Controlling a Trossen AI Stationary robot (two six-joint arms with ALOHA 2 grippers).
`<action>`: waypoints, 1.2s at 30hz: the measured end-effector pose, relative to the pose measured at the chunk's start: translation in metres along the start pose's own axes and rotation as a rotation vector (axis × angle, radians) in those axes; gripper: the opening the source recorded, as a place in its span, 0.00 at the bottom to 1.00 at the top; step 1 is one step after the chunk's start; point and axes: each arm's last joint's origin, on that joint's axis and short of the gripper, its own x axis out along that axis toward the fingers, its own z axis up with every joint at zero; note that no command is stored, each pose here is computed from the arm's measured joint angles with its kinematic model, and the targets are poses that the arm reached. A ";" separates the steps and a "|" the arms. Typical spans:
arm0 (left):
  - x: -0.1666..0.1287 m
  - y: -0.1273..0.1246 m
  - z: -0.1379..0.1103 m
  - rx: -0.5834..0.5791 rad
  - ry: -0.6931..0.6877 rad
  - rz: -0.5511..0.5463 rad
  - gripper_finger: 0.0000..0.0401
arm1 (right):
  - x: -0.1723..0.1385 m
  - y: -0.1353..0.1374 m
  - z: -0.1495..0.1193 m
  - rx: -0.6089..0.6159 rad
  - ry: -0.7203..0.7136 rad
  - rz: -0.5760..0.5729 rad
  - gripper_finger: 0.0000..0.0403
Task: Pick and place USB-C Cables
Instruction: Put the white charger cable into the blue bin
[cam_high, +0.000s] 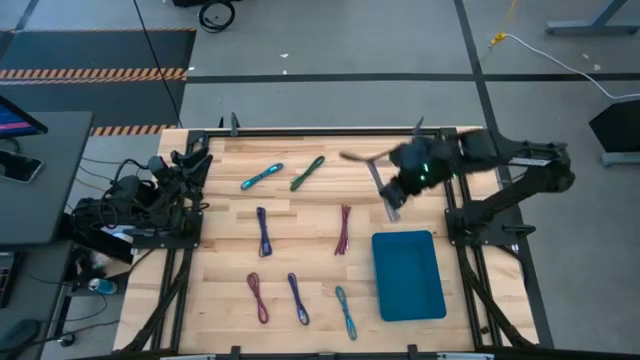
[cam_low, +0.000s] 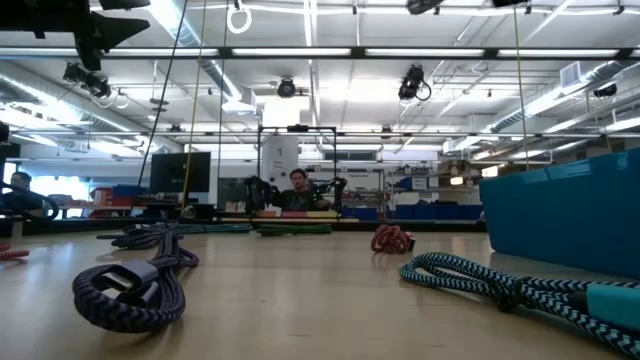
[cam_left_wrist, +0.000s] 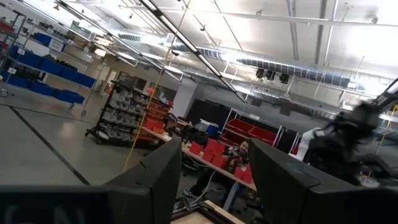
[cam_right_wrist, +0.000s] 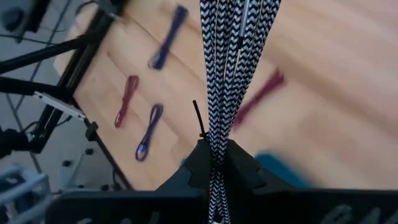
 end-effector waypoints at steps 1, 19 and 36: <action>0.000 0.000 0.000 0.000 0.000 0.000 0.48 | -0.001 0.003 -0.009 0.037 0.010 -0.014 0.06; 0.000 0.000 0.000 0.003 0.004 0.000 0.48 | 0.076 0.052 -0.155 0.526 0.231 -0.550 0.06; 0.000 0.000 -0.001 0.009 0.012 -0.001 0.48 | 0.125 0.031 -0.216 0.543 0.280 -0.628 0.06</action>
